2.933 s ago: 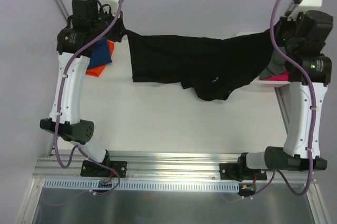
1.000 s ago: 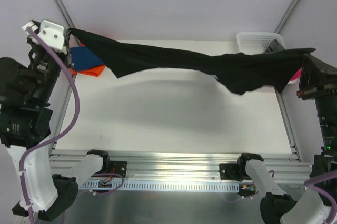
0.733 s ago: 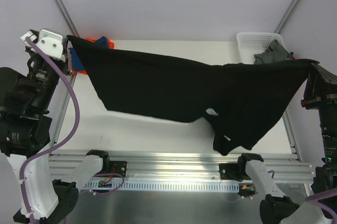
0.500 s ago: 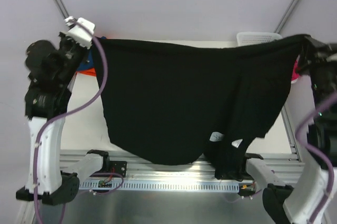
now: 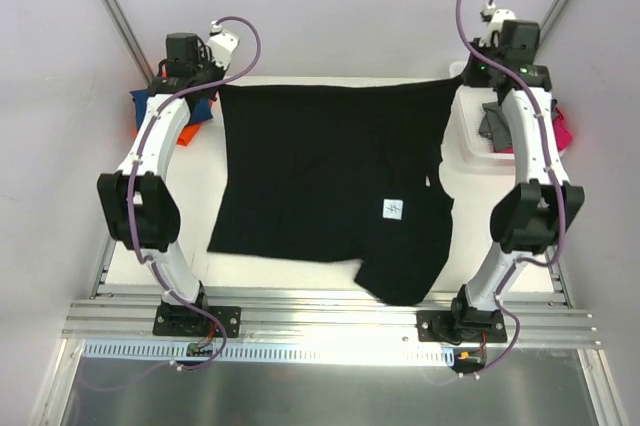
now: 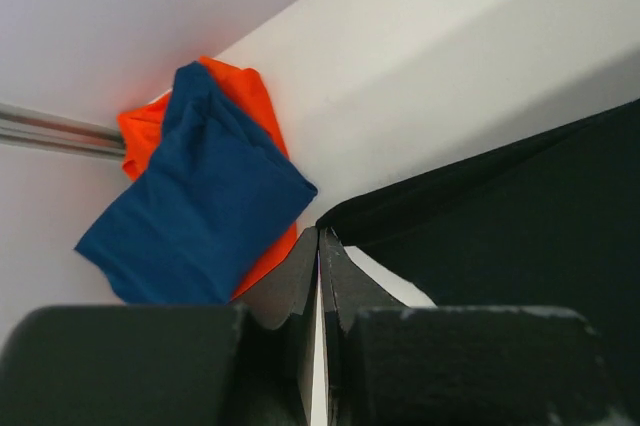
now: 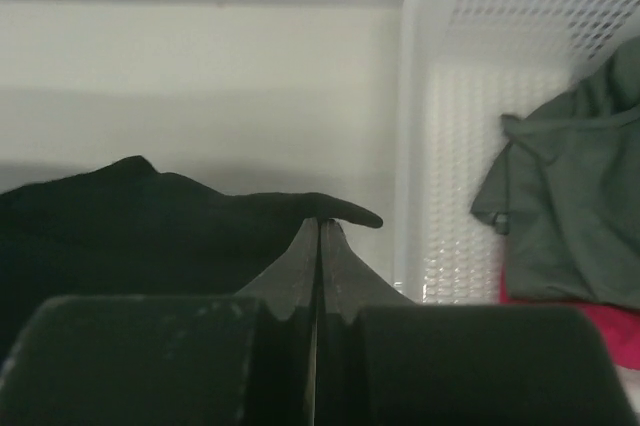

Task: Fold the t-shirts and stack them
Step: Flatten the tshirt out, then fold the tshirt

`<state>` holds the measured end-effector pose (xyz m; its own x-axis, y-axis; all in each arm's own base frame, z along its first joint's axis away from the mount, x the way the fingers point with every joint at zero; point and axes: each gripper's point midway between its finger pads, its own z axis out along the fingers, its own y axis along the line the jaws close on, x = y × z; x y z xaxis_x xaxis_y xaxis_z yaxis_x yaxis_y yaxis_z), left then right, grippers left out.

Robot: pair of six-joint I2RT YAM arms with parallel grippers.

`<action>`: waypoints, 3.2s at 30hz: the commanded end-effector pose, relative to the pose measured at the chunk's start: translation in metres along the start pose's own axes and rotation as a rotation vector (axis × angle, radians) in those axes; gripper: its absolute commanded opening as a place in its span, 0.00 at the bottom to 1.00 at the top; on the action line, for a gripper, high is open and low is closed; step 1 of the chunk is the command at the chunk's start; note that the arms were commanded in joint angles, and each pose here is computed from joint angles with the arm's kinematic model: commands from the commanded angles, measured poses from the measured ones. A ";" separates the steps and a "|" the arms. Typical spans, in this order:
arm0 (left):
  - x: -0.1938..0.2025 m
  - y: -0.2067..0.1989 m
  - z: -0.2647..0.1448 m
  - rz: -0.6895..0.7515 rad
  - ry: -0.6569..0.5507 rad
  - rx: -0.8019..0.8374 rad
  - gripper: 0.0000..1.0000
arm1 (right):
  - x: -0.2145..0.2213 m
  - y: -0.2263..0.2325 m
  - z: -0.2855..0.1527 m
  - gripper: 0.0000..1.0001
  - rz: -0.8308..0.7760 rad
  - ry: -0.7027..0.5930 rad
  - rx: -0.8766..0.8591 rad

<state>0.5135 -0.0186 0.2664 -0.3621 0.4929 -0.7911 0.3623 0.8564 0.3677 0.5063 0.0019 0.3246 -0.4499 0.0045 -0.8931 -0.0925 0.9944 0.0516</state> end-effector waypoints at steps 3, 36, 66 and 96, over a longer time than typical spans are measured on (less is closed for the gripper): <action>-0.020 0.019 0.025 -0.022 -0.068 -0.030 0.00 | 0.007 0.017 0.030 0.01 -0.009 0.019 -0.062; 0.076 -0.003 0.079 -0.176 0.150 0.006 0.00 | 0.117 0.063 0.067 0.01 0.092 0.314 -0.192; 0.127 -0.030 0.111 -0.224 0.287 0.085 0.00 | 0.169 0.091 0.082 0.01 0.063 0.448 -0.222; 0.044 -0.103 0.131 -0.544 0.237 0.335 0.91 | 0.182 0.116 0.093 0.43 0.095 0.489 -0.286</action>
<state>0.5872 -0.0884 0.1485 -0.6465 0.1165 -0.7539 0.3223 0.9374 -0.1315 0.4829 0.1096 0.1306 -0.8237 -0.0282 -0.5663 -0.2213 0.9355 0.2753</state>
